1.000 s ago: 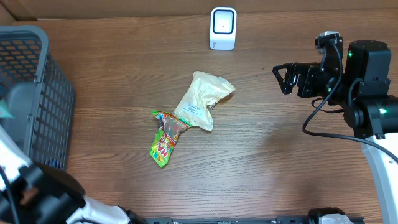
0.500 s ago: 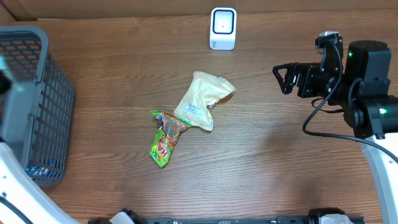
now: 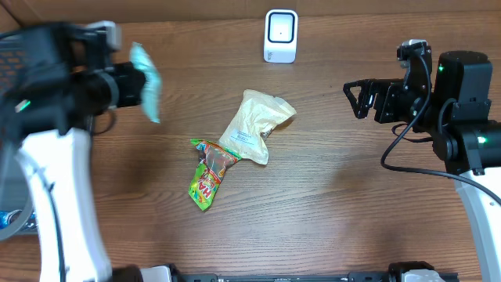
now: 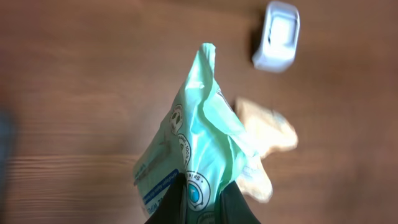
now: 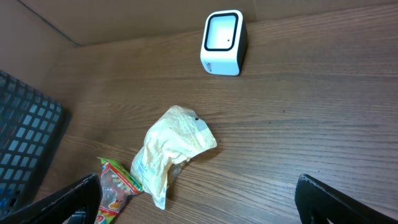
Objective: Scan the item barcode
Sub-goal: 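Carry the wipes pack out and lower it beside the candy bag, then release the wipes pack and return the left gripper to the basket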
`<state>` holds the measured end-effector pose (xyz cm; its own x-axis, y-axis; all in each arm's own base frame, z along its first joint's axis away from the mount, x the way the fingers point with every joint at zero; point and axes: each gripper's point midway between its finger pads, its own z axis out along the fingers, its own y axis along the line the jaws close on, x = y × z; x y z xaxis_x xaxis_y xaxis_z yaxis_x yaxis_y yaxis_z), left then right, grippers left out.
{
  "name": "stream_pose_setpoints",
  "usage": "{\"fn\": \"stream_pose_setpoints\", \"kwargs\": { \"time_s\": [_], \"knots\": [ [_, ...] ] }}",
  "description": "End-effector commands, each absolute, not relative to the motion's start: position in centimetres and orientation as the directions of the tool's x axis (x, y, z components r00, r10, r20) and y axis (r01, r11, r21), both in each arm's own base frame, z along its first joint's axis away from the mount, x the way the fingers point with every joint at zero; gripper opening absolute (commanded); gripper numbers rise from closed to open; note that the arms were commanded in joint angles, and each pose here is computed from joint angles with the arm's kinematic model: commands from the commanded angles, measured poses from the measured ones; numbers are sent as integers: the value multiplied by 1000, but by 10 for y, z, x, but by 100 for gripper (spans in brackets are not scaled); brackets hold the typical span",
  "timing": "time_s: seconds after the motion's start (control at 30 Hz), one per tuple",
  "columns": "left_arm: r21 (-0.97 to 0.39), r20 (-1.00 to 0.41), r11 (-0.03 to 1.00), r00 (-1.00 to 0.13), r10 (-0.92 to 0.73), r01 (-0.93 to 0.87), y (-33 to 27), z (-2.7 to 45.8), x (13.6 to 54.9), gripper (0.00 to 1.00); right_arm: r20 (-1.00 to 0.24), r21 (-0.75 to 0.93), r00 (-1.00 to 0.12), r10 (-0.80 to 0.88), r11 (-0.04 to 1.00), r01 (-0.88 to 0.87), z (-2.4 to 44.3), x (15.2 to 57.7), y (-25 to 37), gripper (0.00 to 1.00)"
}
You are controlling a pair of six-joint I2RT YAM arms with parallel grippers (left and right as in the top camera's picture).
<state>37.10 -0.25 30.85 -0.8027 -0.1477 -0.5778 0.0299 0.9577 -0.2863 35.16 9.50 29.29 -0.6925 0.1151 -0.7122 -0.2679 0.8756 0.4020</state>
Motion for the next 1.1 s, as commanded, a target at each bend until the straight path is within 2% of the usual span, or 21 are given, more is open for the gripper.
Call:
{"fn": "stream_pose_setpoints", "kwargs": {
  "time_s": [0.0,0.2,0.5,0.53,0.57,0.63,0.7,0.83,1.07],
  "knots": [
    [-292,-467,952,-882,-59,91,-35,260,380,4,-734,397,-670,112,870,-291,306,353,98,100],
    [-260,-284,954,-956,75,152,-81,182,391,4,-734,397,-670,112,871,-290,305,353,98,100],
    [-231,-47,949,-977,208,213,-127,97,378,4,-734,397,-670,112,870,-291,306,353,98,100],
    [-232,-31,949,-976,215,216,-129,93,376,13,-734,397,-670,112,871,-290,306,353,98,100],
    [-234,-14,947,-975,221,218,-132,89,373,29,-734,398,-670,112,870,-291,305,353,98,100],
    [-235,-5,947,-974,227,221,-133,88,371,42,-734,397,-670,112,871,-290,306,353,98,100],
    [-234,-7,947,-974,227,222,-133,91,370,49,-734,398,-670,112,871,-290,306,353,98,100],
    [-234,-18,949,-977,214,212,-129,111,375,50,-734,397,-670,112,870,-291,306,353,98,100],
    [-224,-131,949,-972,197,223,-120,190,392,44,-734,397,-670,112,871,-290,305,353,98,100]
  ]
}}
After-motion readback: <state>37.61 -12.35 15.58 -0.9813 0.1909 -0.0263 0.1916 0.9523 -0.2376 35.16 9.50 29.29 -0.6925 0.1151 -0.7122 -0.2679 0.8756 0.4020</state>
